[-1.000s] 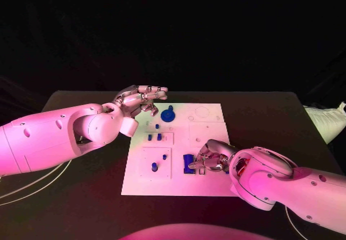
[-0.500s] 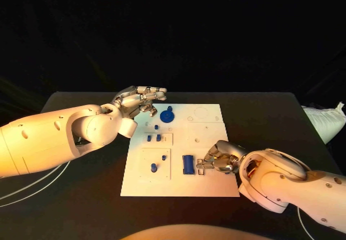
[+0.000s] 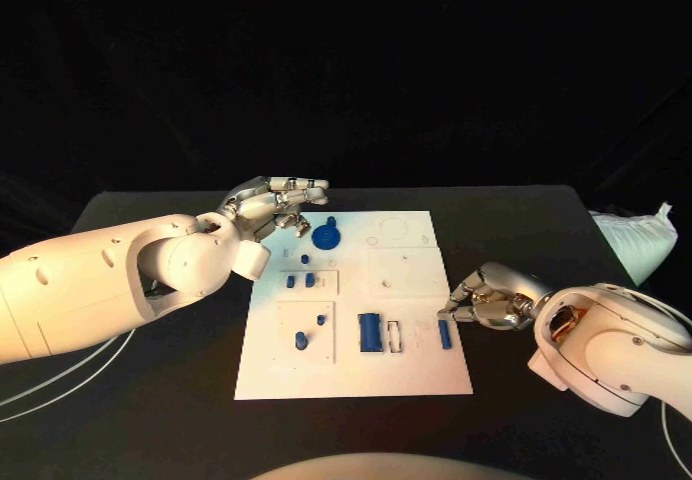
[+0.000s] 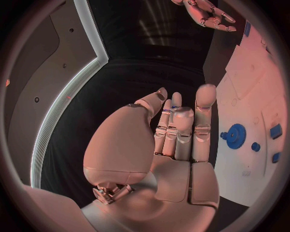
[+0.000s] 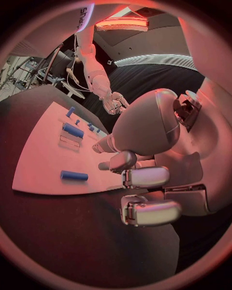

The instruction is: Assemble the parts on the task board

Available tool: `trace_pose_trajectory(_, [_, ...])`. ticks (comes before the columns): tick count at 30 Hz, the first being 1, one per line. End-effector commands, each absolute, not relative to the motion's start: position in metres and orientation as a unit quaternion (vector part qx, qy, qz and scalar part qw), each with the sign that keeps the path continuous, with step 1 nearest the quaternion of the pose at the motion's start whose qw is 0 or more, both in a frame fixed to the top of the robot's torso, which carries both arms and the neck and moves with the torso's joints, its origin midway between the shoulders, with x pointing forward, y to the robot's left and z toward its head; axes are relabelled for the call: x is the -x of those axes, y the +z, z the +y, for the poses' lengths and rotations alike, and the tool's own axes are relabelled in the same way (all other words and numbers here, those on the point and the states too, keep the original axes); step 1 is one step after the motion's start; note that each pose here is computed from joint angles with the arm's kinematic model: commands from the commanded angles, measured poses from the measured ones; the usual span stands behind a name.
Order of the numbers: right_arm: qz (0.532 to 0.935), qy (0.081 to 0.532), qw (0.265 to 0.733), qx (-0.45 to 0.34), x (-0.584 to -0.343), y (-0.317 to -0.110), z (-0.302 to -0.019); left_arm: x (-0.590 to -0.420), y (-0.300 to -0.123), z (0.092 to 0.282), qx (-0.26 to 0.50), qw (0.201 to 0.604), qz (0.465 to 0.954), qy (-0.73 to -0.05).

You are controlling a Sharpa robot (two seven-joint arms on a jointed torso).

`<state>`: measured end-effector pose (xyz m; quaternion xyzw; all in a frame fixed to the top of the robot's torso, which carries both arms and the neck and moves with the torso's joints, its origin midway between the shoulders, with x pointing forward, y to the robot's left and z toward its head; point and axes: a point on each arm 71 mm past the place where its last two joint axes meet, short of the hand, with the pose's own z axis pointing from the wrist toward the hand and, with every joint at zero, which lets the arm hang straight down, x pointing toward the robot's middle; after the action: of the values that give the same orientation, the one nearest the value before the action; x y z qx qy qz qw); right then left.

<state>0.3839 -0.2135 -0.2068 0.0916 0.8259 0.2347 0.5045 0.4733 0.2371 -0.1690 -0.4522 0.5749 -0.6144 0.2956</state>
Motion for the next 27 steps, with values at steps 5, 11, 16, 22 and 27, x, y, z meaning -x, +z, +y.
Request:
trace_pose_trajectory(5, [0.838, 0.164, 0.518, -0.059, -0.387, -0.217, -0.225, -0.473, -0.168, 0.234, 0.446, 0.288, 0.575, -0.622])
trace_pose_trajectory(11, [0.847, 0.147, 0.509, -0.046, -0.387, -0.227, -0.223, -0.473, -0.169, 0.234, 0.446, 0.286, 0.577, -0.622])
trace_pose_trajectory(16, [0.852, 0.147, 0.501, -0.035, -0.386, -0.231, -0.217, -0.473, -0.170, 0.233, 0.446, 0.285, 0.578, -0.621])
trace_pose_trajectory(22, [0.854, 0.152, 0.497, -0.027, -0.384, -0.235, -0.210, -0.473, -0.171, 0.234, 0.447, 0.285, 0.578, -0.620])
trace_pose_trajectory(27, [0.852, 0.153, 0.500, -0.014, -0.383, -0.235, -0.204, -0.473, -0.172, 0.235, 0.448, 0.286, 0.578, -0.619])
